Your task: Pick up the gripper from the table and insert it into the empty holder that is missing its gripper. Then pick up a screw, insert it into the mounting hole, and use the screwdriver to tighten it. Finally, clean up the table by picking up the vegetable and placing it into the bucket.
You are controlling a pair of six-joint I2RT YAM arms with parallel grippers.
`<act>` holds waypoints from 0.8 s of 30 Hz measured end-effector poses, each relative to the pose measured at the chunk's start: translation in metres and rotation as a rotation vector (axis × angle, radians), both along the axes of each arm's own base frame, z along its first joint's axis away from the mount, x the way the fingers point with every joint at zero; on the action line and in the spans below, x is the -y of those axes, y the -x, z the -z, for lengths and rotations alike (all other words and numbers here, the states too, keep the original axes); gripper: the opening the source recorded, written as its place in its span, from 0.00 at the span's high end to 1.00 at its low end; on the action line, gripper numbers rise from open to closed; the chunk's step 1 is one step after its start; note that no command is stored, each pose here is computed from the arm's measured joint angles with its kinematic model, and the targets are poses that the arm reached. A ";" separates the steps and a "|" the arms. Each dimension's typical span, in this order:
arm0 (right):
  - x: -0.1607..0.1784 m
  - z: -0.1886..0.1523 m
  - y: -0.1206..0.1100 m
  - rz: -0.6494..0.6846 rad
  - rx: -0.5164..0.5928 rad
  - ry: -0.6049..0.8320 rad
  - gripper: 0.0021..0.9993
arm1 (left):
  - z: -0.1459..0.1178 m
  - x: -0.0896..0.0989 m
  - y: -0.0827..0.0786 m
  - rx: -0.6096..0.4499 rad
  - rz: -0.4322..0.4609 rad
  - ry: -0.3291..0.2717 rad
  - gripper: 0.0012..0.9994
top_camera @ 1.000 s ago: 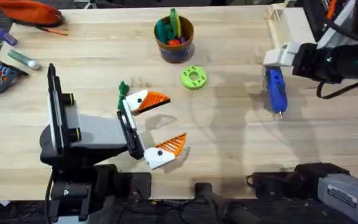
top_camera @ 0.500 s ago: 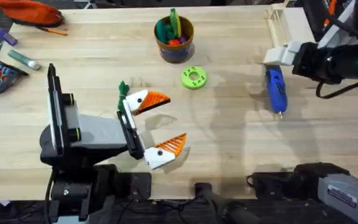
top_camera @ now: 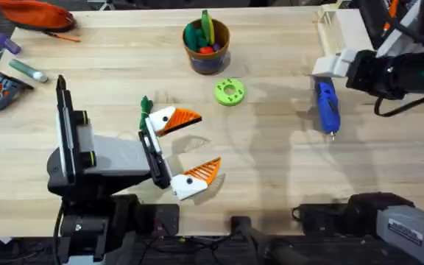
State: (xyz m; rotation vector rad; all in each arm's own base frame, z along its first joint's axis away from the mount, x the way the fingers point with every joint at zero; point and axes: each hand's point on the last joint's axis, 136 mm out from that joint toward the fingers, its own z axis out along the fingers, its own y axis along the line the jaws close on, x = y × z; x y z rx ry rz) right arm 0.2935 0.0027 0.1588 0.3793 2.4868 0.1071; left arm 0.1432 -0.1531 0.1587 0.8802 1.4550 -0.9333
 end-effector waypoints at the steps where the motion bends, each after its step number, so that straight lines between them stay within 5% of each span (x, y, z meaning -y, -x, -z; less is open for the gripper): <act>1: 0.000 0.000 0.000 0.000 0.000 0.000 0.01 | 0.000 0.000 0.000 0.000 0.000 0.000 0.01; 6: 0.000 0.000 0.000 0.000 0.000 0.000 0.01 | 0.000 0.000 0.000 0.001 0.000 0.000 0.19; 18: 0.000 0.000 0.000 0.000 0.000 0.000 0.01 | 0.000 0.000 0.000 0.005 0.000 -0.002 0.95; 24: 0.000 0.000 0.000 0.000 0.000 0.000 0.01 | 0.000 0.000 0.000 0.006 0.000 -0.003 0.99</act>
